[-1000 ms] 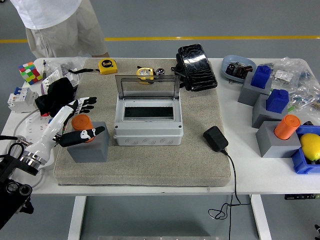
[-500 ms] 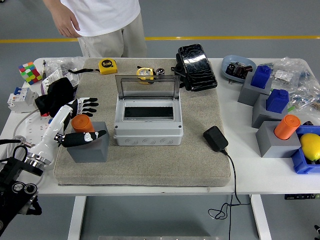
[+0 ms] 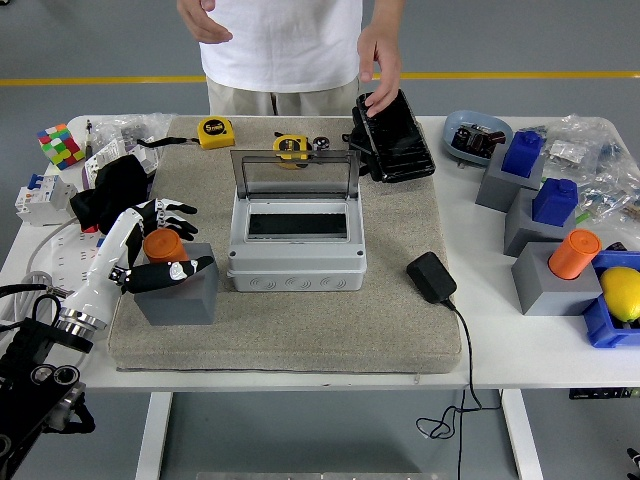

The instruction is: Fetch the battery,place it into the box,close the lid of the box

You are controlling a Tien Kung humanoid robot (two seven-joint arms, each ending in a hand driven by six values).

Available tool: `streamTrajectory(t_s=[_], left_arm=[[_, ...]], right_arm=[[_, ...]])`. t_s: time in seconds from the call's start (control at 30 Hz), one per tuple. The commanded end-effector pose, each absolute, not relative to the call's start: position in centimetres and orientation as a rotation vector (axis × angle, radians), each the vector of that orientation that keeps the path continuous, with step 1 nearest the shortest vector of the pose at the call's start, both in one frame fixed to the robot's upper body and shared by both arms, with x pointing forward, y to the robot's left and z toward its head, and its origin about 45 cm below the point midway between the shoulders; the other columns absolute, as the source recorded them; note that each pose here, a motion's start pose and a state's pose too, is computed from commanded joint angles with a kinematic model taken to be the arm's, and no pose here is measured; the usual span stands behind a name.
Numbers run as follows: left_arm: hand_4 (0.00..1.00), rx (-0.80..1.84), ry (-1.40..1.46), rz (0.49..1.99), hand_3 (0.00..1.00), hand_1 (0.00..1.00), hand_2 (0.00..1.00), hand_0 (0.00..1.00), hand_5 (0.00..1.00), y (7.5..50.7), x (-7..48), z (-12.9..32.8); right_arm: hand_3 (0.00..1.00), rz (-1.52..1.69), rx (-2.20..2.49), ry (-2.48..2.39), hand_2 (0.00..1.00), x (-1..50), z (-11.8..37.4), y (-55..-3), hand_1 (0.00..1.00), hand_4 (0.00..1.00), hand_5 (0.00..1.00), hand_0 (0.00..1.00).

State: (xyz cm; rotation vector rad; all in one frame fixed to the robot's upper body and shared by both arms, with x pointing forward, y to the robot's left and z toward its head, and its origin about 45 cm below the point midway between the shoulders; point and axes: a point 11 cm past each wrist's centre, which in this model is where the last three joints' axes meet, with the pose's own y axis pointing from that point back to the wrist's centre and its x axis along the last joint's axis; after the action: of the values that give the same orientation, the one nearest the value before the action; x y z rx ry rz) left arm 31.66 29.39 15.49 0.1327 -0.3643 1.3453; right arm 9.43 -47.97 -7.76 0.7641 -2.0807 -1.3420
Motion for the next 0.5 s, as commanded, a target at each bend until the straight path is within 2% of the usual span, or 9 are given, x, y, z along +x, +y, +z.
streamTrajectory(t_s=[0.17, 0.2, 0.37, 0.4, 0.5], left_arm=[[0.998, 0.103, -0.362, 1.357, 0.529, 0.336, 0.401, 0.263, 0.002, 29.16, 31.66, 15.57], [0.998, 0.101, -0.362, 1.359, 0.520, 0.288, 0.394, 0.188, 0.002, 29.15, 31.69, 15.57], [0.998, 0.109, -0.362, 1.352, 0.520, 0.288, 0.394, 0.188, 0.002, 28.91, 31.80, 15.38], [0.998, 0.108, -0.361, 1.354, 0.506, 0.194, 0.384, 0.097, 0.002, 28.91, 31.84, 15.36], [0.998, 0.102, -0.362, 1.359, 0.506, 0.194, 0.384, 0.097, 0.002, 28.91, 31.94, 15.39]], right_arm=[[0.549, -1.343, 0.764, -2.081, 0.665, 9.45, -7.75, -47.97, 0.668, 0.967, 0.469, 0.633], [0.549, -1.343, 0.765, -2.082, 0.665, 9.48, -7.75, -47.96, 0.668, 0.967, 0.468, 0.633], [0.549, -1.345, 0.765, -2.083, 0.665, 9.52, -7.75, -47.94, 0.668, 0.967, 0.468, 0.633], [0.548, -1.345, 0.765, -2.084, 0.665, 9.54, -7.75, -47.94, 0.667, 0.966, 0.468, 0.633], [0.548, -1.346, 0.764, -2.084, 0.665, 9.54, -7.74, -47.96, 0.667, 0.966, 0.468, 0.633]])
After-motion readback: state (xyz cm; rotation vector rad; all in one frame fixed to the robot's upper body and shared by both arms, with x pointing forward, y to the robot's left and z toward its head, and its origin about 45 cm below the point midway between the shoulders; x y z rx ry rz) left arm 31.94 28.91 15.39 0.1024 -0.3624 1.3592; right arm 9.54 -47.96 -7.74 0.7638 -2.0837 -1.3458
